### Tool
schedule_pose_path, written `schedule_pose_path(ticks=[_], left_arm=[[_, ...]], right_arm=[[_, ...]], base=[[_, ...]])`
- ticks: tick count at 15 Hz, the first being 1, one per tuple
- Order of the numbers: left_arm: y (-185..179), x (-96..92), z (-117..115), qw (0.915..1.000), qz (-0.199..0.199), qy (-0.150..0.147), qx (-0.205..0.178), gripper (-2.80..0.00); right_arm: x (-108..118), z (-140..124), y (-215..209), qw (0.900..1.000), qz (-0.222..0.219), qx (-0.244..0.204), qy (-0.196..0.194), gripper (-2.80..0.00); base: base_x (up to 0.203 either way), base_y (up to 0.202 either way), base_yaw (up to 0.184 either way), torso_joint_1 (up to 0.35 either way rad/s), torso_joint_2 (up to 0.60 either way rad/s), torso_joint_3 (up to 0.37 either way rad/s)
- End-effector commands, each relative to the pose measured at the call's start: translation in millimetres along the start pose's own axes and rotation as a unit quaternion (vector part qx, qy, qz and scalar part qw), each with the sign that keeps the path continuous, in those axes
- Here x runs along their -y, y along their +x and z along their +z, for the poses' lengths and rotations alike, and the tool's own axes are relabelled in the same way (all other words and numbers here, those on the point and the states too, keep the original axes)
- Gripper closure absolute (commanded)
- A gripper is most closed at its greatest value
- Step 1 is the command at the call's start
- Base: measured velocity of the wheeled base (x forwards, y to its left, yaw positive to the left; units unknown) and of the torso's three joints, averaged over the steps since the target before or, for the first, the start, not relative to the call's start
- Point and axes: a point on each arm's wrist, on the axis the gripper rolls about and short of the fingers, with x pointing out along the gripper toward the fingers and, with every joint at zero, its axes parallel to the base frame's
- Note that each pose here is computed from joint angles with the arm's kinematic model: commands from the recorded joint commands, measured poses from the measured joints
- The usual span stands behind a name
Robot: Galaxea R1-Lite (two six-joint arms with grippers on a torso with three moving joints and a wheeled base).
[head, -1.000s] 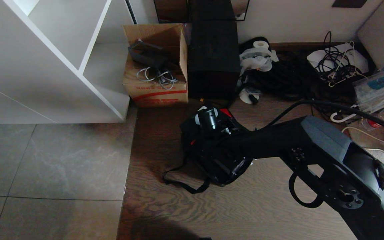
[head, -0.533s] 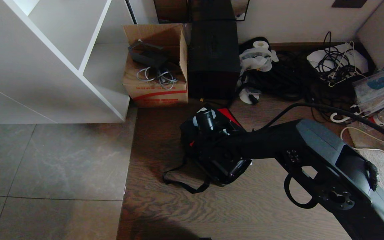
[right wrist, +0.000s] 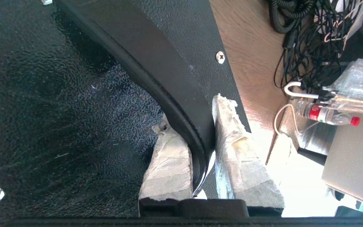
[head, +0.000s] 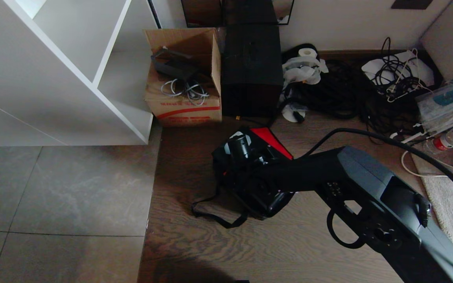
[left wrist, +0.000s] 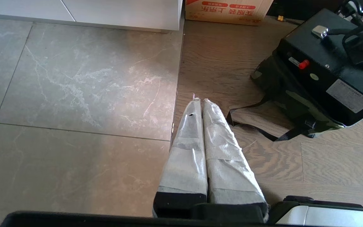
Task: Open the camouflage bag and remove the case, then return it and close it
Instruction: Place the black box back
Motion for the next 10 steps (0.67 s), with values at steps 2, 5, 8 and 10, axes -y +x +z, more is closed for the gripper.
schedule_pose_path(ticks=[2, 5, 8, 10], left_arm=[[0.8, -0.1, -2.9, 1.0, 0.001, 0.0, -0.005, 0.0], [0.8, -0.1, -2.9, 1.0, 0.001, 0.0, -0.005, 0.0], [0.8, -0.1, -2.9, 1.0, 0.001, 0.0, -0.005, 0.0], [0.8, -0.1, -2.9, 1.0, 0.001, 0.0, -0.005, 0.0]], right_arm=[[-6.9, -3.4, 2.1, 1.0, -0.002, -0.003, -0.004, 0.0], [3.3, 4.2, -1.1, 1.0, -0.003, 0.001, 0.004, 0.0], [11.8, 10.3, -4.0, 1.0, -0.005, 0.005, 0.023, 0.0], [11.0, 10.1, -3.7, 1.0, -0.004, 0.006, 0.031, 0.0]], base=[[0.0, 0.0, 0.0, 0.0, 0.0, 0.0], [0.0, 0.0, 0.0, 0.0, 0.0, 0.0], [0.0, 0.0, 0.0, 0.0, 0.0, 0.0], [0.0, 0.0, 0.0, 0.0, 0.0, 0.0]])
